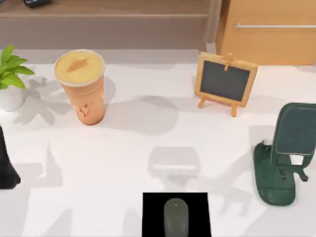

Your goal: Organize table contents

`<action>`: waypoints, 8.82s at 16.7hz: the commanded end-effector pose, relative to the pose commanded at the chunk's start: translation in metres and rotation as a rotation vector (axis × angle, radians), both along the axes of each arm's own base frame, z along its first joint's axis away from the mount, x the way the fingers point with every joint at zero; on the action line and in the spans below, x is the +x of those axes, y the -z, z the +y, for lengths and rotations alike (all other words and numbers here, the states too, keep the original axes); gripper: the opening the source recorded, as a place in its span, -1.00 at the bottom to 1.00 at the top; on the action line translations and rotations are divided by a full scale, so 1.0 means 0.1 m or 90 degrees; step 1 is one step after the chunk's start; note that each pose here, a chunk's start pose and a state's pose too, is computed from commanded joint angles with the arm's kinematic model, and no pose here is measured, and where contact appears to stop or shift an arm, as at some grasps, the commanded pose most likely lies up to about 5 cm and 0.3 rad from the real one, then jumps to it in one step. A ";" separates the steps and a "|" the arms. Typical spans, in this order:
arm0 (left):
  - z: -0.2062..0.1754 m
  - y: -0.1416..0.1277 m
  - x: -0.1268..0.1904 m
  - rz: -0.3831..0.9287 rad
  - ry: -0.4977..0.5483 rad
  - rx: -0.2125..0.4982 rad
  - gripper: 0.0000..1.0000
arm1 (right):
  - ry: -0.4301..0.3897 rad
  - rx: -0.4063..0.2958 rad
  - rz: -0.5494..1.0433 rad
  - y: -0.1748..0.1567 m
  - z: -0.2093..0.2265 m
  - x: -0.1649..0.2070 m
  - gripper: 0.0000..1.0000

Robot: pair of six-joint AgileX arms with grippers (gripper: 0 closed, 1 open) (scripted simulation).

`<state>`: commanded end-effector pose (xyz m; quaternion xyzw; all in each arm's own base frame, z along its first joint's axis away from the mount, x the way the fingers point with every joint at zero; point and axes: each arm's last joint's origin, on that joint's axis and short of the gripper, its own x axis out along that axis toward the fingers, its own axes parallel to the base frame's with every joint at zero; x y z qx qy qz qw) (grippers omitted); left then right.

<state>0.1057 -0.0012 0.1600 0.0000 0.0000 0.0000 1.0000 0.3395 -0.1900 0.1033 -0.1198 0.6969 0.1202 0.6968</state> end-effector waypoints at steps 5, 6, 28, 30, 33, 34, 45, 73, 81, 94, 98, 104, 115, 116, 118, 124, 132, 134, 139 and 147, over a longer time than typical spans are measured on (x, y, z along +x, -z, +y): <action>0.00 0.00 0.00 0.000 0.000 0.000 1.00 | 0.000 0.000 0.000 0.00 0.00 0.00 -0.06; 0.00 0.00 0.00 0.000 0.000 0.000 1.00 | 0.000 0.000 0.000 0.00 0.00 0.00 -0.21; 0.00 0.00 0.00 0.000 0.000 0.000 1.00 | 0.005 0.002 -0.007 -0.41 0.02 -0.01 -1.00; 0.00 0.00 0.00 0.000 0.000 0.000 1.00 | 0.006 0.004 -0.005 -0.39 0.02 -0.01 -1.00; 0.00 0.00 0.00 0.000 0.000 0.000 1.00 | -0.001 -0.005 -0.017 -0.45 0.06 0.01 -1.00; 0.00 0.00 0.00 0.000 0.000 0.000 1.00 | -0.008 -0.014 -0.029 -0.51 0.10 0.03 -1.00; 0.00 0.00 0.00 0.000 0.000 0.000 1.00 | -0.102 -0.172 -0.376 -1.89 1.66 -0.04 -1.00; 0.00 0.00 0.00 0.000 0.000 0.000 1.00 | 0.244 0.133 -0.714 -1.42 3.14 -2.28 -1.00; 0.00 0.00 0.00 0.000 0.000 0.000 1.00 | 0.274 0.380 -0.808 -2.20 3.15 -2.22 -1.00; 0.00 0.00 0.00 0.000 0.000 0.000 1.00 | 0.231 0.101 -0.705 -1.09 3.10 -1.86 -1.00; 0.00 0.00 0.00 0.000 0.000 0.000 1.00 | 0.231 0.101 -0.705 -1.09 3.10 -1.86 -0.70; 0.00 0.00 0.00 0.000 0.000 0.000 1.00 | 0.231 0.101 -0.705 -1.09 3.10 -1.86 0.21; 0.00 0.00 0.00 0.000 0.000 0.000 1.00 | 0.231 0.101 -0.705 -1.09 3.10 -1.86 1.00; 0.00 0.00 0.00 0.000 0.000 0.000 1.00 | 0.231 0.101 -0.705 -1.09 3.10 -1.86 1.00; 0.00 0.00 0.00 0.000 0.000 0.000 1.00 | 0.231 0.101 -0.705 -1.09 3.10 -1.87 1.00; 0.00 0.00 0.00 0.000 0.000 0.000 1.00 | 0.360 0.141 -0.781 -1.26 2.97 -1.90 1.00; 0.00 0.00 0.00 0.000 0.000 0.000 1.00 | 0.232 0.102 -0.706 -1.09 3.10 -2.16 1.00; 0.00 0.00 0.00 0.000 0.000 0.000 1.00 | 0.231 0.101 -0.705 -1.09 3.10 -2.16 1.00; 0.00 0.00 0.00 0.000 0.000 0.000 1.00 | 0.242 0.120 -0.714 -1.12 3.05 -2.15 1.00; 0.00 0.00 0.00 0.000 0.000 0.000 1.00 | 0.253 0.230 -0.796 -1.01 2.45 -2.19 1.00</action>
